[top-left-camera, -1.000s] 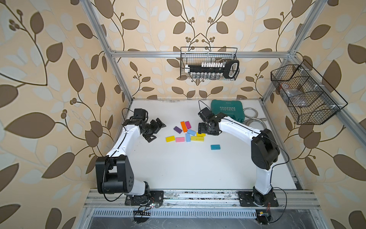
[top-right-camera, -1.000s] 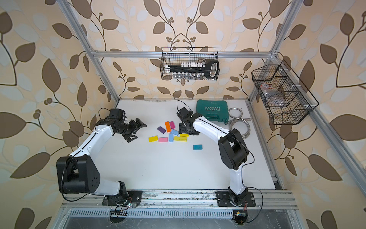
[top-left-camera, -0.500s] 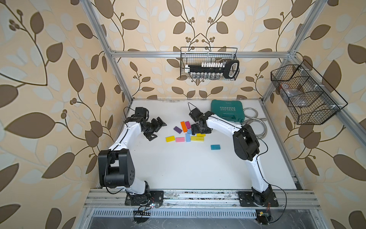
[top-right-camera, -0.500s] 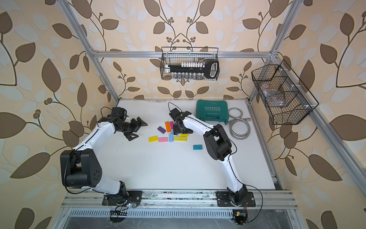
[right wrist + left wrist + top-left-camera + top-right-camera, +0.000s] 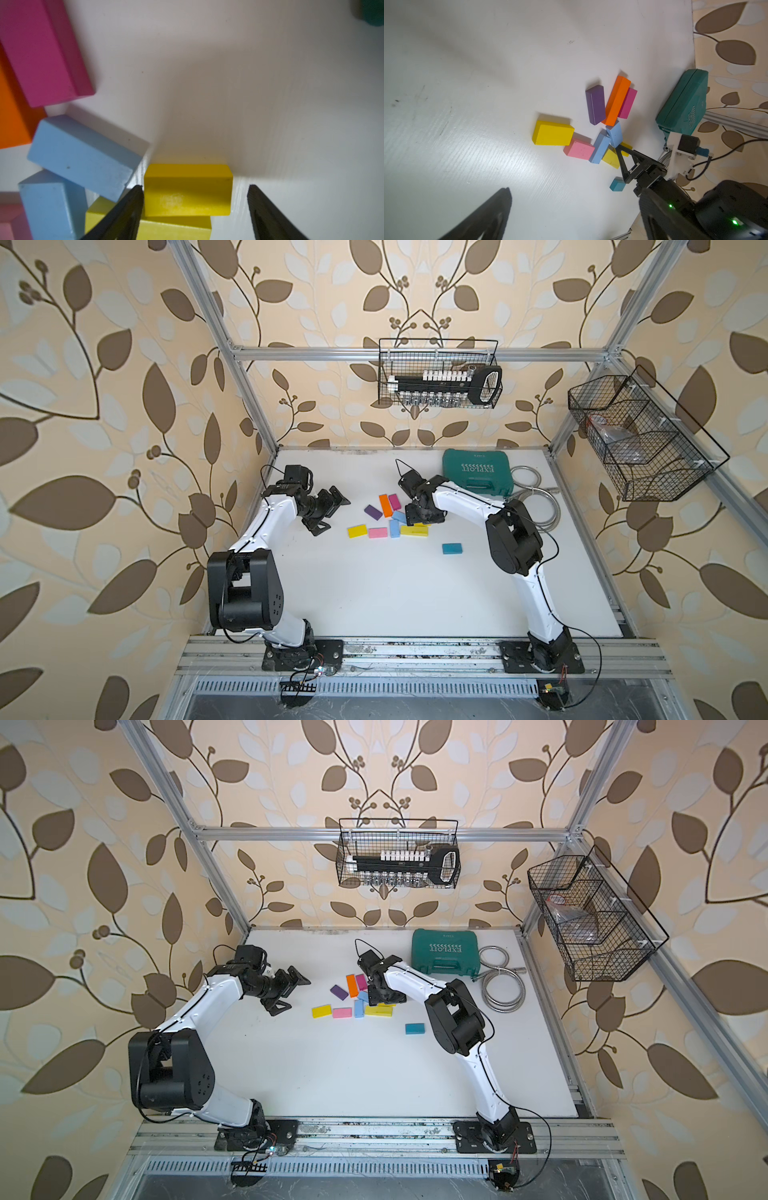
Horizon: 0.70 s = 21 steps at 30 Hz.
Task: Assemble the letter c with building blocks
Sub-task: Pick up the building block from the center of the board.
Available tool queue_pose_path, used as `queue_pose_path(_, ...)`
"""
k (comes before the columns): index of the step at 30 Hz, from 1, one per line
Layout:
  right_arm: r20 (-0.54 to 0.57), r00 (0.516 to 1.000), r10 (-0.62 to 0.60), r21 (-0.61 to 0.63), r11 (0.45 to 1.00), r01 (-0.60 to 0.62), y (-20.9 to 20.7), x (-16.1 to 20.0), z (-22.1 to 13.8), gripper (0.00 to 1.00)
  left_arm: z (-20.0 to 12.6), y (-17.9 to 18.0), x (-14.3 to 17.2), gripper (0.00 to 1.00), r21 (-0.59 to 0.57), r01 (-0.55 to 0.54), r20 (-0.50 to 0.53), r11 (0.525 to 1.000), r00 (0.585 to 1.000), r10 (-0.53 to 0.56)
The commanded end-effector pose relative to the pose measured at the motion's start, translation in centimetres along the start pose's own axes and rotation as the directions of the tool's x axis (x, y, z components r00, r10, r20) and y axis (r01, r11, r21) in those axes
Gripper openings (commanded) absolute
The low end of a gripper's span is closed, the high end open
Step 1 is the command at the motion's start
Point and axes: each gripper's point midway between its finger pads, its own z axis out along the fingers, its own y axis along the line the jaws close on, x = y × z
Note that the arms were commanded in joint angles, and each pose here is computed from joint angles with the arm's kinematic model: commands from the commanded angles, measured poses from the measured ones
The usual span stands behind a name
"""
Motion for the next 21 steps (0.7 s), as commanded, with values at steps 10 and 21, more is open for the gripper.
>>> queue_pose_path(10,-0.03,0.999,0.03,-0.038,0.999,-0.031,0.6,-0.4,1.8,0.67,-0.4,-1.0,-0.4,0.99,0.024,-0.03,0.013,0.999,0.999,0.03)
queue_pose_path(21,0.038,0.997,0.074,-0.088,0.994,-0.07,-0.3,-1.1,-2.3,0.37,-1.1,-1.3,-0.2,0.99,0.027,-0.034,0.021,0.999,0.999,0.034)
